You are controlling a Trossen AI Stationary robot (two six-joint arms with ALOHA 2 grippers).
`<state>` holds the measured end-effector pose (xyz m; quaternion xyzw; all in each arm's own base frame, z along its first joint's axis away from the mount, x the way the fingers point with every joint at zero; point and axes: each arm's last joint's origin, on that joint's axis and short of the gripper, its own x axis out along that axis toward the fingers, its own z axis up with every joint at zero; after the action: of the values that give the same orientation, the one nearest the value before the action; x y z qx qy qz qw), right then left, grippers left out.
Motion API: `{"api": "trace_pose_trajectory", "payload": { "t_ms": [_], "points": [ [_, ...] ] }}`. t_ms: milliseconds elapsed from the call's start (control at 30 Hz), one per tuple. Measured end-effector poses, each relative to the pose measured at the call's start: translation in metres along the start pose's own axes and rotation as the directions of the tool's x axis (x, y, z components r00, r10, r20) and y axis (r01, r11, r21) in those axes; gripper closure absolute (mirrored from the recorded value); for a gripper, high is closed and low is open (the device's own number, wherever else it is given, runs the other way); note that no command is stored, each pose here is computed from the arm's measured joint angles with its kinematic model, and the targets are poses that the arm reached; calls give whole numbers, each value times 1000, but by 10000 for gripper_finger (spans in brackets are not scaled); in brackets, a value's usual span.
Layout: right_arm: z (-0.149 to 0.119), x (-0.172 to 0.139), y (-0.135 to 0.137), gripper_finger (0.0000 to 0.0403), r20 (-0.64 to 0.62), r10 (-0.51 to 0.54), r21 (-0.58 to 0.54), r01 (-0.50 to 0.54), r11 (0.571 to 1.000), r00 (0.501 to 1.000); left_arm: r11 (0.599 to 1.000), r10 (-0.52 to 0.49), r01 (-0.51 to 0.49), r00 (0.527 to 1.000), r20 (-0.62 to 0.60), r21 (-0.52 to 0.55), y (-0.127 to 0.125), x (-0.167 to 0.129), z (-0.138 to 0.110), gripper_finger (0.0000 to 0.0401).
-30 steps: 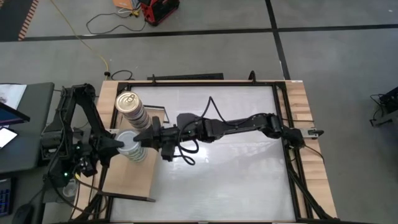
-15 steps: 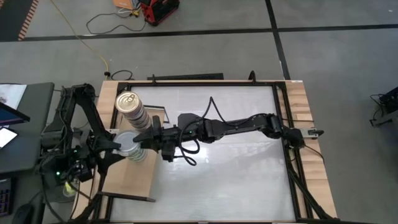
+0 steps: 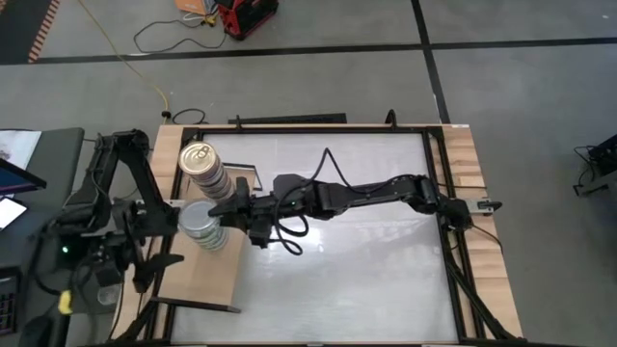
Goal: Stack canned seafood by type on shelf
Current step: Stack the green tuna can on top of the green tuna can on the shelf
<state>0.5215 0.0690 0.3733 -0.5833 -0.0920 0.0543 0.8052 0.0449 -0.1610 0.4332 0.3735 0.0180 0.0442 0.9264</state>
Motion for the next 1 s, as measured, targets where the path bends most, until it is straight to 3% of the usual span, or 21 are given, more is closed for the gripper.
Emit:
{"api": "trace_pose_trajectory", "payload": {
  "t_ms": [167, 333, 500, 767, 1000],
  "points": [
    [-1, 0, 5, 232, -14, 41, -36, -41, 998, 999, 981, -13, 16, 1000, 17, -195, 12, -1, 13, 129],
    [-5, 1, 7, 231, -23, 47, -55, -49, 997, 999, 927, -6, 13, 1000, 18, -375, 24, 1, 21, 128],
    [-12, 1, 4, 227, -33, 36, -51, -38, 998, 999, 875, 22, -23, 1000, -7, -484, 30, 6, 22, 128],
    [-22, 1, 8, 225, -50, 39, -56, -42, 998, 998, 822, 87, -118, 993, -82, -557, 31, 19, 20, 128],
    [-18, 1, 5, 225, 21, 28, -55, -27, 998, 999, 863, 87, -116, 993, -83, -491, 22, 20, 23, 128]
  ]
}}
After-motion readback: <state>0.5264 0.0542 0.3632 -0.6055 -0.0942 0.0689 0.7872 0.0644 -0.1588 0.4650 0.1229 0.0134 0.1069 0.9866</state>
